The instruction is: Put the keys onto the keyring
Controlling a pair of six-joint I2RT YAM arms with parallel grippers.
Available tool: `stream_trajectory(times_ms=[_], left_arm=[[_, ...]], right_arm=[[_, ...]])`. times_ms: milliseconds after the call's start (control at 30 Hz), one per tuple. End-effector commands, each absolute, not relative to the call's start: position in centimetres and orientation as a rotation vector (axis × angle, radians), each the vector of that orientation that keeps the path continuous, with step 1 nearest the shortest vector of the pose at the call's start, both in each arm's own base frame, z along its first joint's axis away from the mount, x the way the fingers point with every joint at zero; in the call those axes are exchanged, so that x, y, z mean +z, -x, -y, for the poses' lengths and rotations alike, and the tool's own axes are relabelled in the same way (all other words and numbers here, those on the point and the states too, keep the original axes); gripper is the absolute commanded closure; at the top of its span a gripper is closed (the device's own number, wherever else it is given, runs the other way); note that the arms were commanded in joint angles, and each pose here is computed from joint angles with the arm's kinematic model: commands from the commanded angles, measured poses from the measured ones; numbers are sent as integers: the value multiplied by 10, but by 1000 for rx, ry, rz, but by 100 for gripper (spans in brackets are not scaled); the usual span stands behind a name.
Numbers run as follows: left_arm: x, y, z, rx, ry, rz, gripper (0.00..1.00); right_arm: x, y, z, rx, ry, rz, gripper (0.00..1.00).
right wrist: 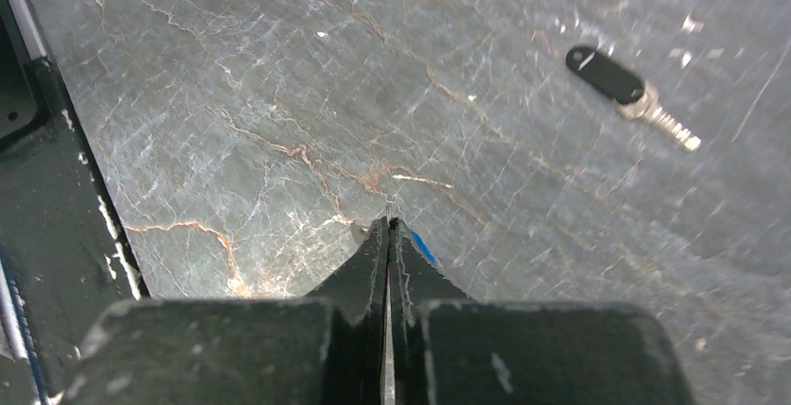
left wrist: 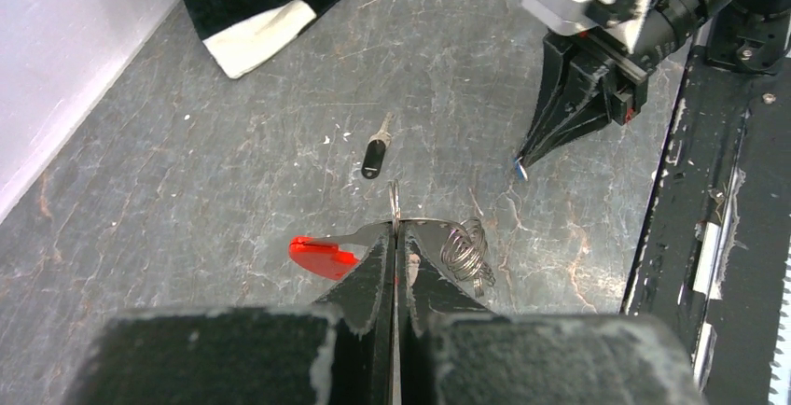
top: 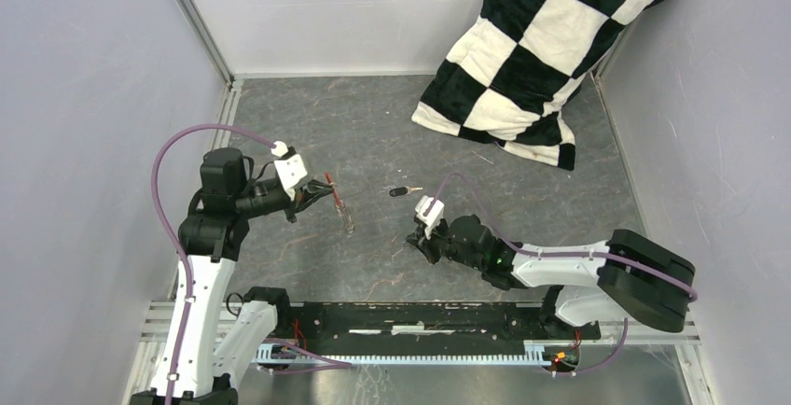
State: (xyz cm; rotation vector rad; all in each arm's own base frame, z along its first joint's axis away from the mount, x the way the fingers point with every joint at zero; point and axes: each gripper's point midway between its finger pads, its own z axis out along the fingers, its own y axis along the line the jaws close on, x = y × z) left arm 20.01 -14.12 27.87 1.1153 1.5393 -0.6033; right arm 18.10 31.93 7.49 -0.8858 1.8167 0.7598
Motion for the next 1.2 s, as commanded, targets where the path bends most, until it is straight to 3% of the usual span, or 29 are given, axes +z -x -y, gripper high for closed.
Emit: stream_trajectory(times_ms=[0, 333, 733, 1167], left_arm=[[279, -188, 150, -697, -1145, -1497, 98], [262, -156, 160, -880, -1228, -1495, 98], [263, -113, 173, -1114, -1317, -1359, 98], [263, -95, 195, -1292, -1415, -1221, 98]], right_arm=[[100, -188, -310, 535, 1038, -1583, 99], [119, -172, -317, 559, 1165, -1440, 100], [211, -141, -337, 679, 1331, -1107, 99], [269, -152, -344, 378, 1521, -741, 100]])
